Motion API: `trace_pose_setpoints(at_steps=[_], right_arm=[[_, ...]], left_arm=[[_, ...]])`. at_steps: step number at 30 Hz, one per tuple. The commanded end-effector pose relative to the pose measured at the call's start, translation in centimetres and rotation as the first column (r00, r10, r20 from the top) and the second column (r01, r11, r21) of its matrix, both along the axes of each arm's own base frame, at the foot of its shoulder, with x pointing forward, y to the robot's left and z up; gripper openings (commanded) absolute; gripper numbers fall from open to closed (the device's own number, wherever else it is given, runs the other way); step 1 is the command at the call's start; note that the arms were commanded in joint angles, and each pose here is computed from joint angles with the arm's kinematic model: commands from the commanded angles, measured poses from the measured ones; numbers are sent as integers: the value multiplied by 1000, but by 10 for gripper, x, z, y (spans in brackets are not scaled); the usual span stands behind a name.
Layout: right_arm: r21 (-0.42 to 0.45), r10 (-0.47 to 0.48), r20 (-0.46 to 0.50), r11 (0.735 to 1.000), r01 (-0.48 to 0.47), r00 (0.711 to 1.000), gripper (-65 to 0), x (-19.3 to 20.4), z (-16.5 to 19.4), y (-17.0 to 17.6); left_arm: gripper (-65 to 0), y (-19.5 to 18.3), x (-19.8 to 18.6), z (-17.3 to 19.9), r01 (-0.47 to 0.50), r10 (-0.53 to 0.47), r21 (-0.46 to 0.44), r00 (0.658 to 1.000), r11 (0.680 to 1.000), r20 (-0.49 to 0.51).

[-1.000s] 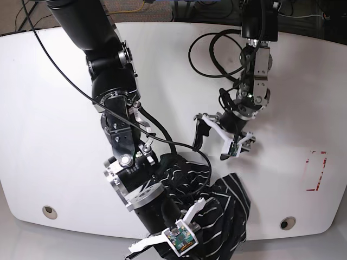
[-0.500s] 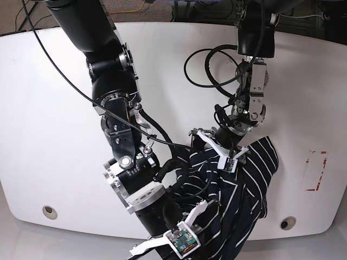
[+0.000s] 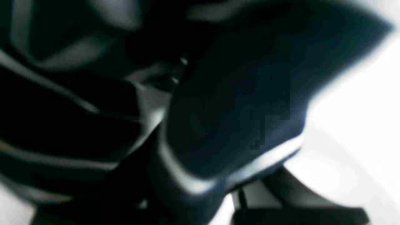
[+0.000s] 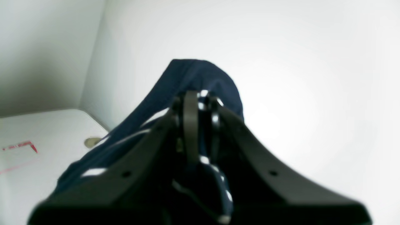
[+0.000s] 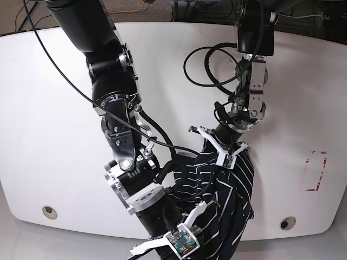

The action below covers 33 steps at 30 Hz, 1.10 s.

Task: Layout the t-shirt on the table in an organized manner, then fold the t-shirt properly
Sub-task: 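Grasp the hanging shirt edge with the left gripper beside the right gripper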

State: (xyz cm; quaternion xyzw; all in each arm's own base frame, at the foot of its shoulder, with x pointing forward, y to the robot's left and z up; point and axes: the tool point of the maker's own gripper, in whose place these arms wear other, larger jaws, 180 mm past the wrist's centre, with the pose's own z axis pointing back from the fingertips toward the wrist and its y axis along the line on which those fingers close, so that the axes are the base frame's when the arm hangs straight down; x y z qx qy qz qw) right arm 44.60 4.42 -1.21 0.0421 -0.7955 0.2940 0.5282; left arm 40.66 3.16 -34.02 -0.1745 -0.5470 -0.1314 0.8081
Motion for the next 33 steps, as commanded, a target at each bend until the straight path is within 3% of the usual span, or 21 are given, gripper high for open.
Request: trace_pose_setpoints(at_steps=[1, 8, 18, 33], right_arm=[[41, 0, 74, 999, -3, 997, -650, -4, 27, -3], [39, -17, 29, 999, 16, 999, -650, 4, 10, -9], [90, -107, -91, 989, 116, 990, -650, 25, -28, -48], [122, -206, -182, 966, 230, 961, -650, 44, -41, -90]], left_arm=[[-650, -3, 4, 23, 7, -6, -21, 998, 1000, 66], [-650, 3, -15, 31, 9, -9, 5, 996, 1000, 87], [-650, 19, -48, 61, 77, -93, 156, 991, 985, 96], [-650, 71, -52, 123, 23, -121, 380, 964, 925, 237]])
